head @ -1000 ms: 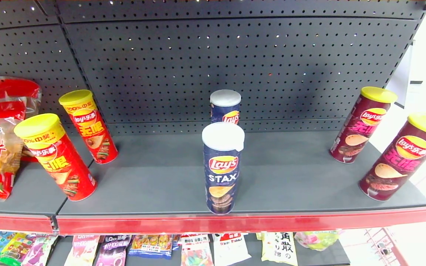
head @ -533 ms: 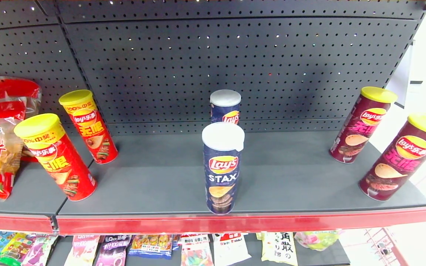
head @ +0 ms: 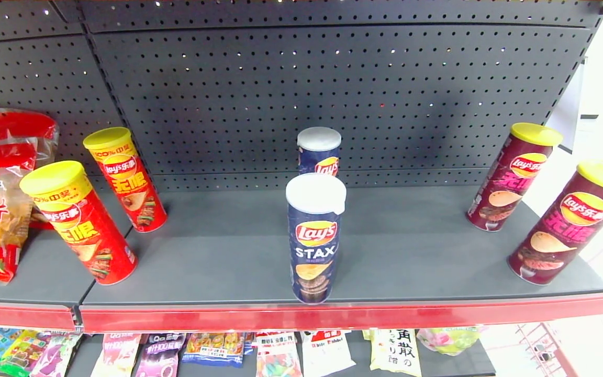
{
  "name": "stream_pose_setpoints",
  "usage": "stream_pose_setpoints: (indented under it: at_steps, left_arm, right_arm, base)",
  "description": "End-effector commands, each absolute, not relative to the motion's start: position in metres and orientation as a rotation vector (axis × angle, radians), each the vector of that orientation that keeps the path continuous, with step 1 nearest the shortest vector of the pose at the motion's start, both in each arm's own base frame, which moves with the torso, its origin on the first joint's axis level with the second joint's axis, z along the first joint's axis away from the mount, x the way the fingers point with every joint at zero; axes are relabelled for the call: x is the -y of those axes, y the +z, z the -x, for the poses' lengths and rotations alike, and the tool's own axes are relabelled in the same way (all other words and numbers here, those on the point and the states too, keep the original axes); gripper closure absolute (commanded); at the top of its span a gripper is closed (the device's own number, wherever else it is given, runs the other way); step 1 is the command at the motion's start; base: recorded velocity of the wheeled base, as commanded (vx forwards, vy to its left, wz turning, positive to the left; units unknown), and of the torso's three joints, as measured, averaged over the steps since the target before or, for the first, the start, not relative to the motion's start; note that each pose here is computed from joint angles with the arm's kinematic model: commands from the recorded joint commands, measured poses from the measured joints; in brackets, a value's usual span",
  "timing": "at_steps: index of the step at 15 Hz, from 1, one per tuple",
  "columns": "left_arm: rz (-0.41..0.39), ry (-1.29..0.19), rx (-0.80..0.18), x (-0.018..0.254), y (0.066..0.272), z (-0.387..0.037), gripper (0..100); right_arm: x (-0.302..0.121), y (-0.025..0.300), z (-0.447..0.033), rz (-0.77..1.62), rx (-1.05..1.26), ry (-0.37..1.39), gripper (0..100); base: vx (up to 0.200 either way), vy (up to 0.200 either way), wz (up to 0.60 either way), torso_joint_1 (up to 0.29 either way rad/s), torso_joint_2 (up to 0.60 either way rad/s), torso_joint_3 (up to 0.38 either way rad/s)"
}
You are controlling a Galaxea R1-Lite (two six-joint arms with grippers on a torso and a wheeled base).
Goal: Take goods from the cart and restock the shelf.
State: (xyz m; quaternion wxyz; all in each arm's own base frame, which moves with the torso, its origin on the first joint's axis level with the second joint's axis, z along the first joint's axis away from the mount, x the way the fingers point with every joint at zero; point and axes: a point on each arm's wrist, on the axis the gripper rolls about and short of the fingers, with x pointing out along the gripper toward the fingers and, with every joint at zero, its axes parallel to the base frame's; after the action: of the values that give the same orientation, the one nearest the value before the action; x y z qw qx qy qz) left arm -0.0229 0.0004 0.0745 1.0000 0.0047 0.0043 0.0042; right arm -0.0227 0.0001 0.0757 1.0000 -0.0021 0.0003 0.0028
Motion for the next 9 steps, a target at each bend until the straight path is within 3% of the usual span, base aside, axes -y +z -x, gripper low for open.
stream_pose_setpoints:
  at_steps: [1, 9]
  left_arm:
    - [-0.009, 0.009, -0.009, -0.0004, 0.0745, 0.0228, 0]
    - [-0.009, 0.009, -0.009, -0.0004, 0.0745, 0.0228, 0]
  right_arm:
    - [-0.0001, 0.0756, 0.0228, 0.005, 0.002, 0.006, 0]
    - [-0.0001, 0.0757, 0.0227, 0.006, 0.000, 0.006, 0]
  base:
    - [0.000, 0.000, 0.00, 0.000, 0.00, 0.000]
    - [0.000, 0.000, 0.00, 0.000, 0.00, 0.000]
